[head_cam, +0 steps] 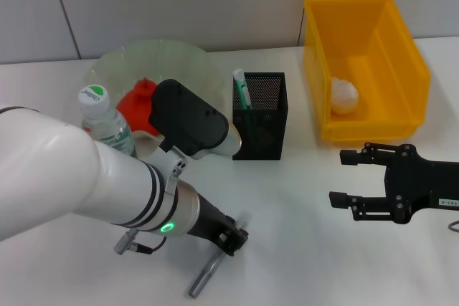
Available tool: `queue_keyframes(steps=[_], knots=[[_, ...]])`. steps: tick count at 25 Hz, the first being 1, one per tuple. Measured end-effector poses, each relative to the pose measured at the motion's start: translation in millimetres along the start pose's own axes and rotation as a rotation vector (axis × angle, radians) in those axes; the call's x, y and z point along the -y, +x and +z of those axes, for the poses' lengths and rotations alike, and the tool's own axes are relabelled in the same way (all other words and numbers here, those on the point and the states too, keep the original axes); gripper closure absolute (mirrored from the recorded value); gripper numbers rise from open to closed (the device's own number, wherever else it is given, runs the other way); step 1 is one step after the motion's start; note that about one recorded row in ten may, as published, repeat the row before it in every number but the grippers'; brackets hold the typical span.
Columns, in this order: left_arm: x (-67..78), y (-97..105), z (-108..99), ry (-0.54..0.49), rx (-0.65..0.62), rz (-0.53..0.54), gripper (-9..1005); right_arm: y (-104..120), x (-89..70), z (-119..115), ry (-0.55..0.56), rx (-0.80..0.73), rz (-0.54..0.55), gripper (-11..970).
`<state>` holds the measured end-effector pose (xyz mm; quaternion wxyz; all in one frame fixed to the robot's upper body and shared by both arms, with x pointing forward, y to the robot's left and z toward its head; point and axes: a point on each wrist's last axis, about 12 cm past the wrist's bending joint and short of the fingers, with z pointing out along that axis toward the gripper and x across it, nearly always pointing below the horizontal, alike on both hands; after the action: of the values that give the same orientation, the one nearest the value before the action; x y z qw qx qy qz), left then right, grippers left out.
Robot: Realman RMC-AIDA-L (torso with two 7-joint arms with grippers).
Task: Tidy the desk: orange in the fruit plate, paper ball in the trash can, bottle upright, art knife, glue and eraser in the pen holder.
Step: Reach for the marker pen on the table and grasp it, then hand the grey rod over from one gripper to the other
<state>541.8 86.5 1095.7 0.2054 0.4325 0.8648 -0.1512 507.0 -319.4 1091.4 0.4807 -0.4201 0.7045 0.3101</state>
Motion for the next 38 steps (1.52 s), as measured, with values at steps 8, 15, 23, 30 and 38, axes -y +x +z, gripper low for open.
queue_keyframes(steps=[8,15,23,30,38], knots=[[-1.1,2.1,1.3,0.0,-0.008,-0.007,735,-0.2,0.0,0.0,0.0,0.001,0.0,185],[-1.1,1.9,1.3,0.0,-0.008,-0.006,816,-0.2,0.0,0.0,0.0,0.001,0.0,184],[0.0,0.5,0.6,0.001,-0.003,0.0,815,-0.4,0.1,0.1,0.0,0.003,-0.001,184],[1.0,-3.0,-1.8,0.001,0.019,0.002,822,-0.7,1.9,-5.0,0.026,0.01,-0.001,184],[4.1,-9.8,-7.4,0.001,0.068,0.008,834,5.1,5.4,-23.3,0.11,0.03,0.028,184]])
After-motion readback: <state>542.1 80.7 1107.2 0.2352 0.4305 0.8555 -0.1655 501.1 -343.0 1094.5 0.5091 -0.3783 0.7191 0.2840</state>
